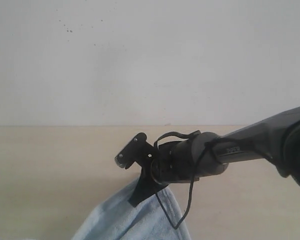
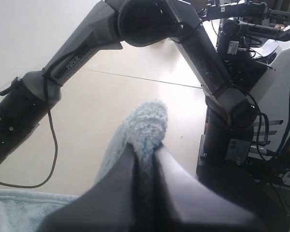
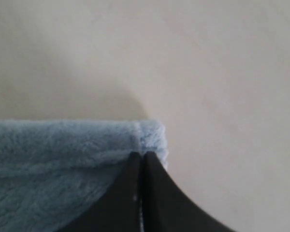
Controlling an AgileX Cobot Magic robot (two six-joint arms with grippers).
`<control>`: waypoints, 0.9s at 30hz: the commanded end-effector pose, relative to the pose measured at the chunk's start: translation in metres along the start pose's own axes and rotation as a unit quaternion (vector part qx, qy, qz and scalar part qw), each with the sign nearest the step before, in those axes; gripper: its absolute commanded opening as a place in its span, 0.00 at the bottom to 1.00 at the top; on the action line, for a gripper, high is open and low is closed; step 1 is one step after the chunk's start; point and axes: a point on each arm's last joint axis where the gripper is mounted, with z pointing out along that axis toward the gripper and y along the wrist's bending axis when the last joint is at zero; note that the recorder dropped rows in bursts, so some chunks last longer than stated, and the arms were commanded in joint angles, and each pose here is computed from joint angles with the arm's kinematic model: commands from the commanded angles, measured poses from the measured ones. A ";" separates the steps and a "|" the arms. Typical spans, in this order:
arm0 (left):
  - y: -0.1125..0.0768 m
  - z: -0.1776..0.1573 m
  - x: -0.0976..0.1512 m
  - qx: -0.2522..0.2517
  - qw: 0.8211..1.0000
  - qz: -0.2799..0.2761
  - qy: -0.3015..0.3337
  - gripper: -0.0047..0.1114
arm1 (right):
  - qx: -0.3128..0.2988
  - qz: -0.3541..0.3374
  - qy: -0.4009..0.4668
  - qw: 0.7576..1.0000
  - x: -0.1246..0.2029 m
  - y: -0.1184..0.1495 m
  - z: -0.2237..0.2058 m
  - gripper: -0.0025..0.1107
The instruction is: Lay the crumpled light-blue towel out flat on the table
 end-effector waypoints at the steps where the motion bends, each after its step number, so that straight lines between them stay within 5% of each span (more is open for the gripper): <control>1: 0.000 -0.001 -0.001 -0.006 1.000 0.001 -0.007 0.08 | 0.000 0.006 0.028 1.000 0.013 0.003 0.012 0.02; 8: -0.002 -0.001 0.000 0.006 1.000 0.002 0.000 0.08 | 0.068 -0.030 0.151 0.986 0.051 -0.015 0.026 0.02; 18: -0.004 -0.001 0.005 0.020 0.999 0.018 0.023 0.08 | 0.110 0.146 0.324 0.928 0.131 -0.115 0.011 0.02; 22: -0.002 -0.001 0.005 0.009 0.999 0.023 0.022 0.08 | 0.112 0.185 0.332 0.918 0.138 -0.144 -0.009 0.02; 27: 0.001 -0.001 0.010 -0.003 0.997 0.054 0.048 0.08 | 0.101 0.181 0.275 0.939 0.106 -0.149 -0.031 0.02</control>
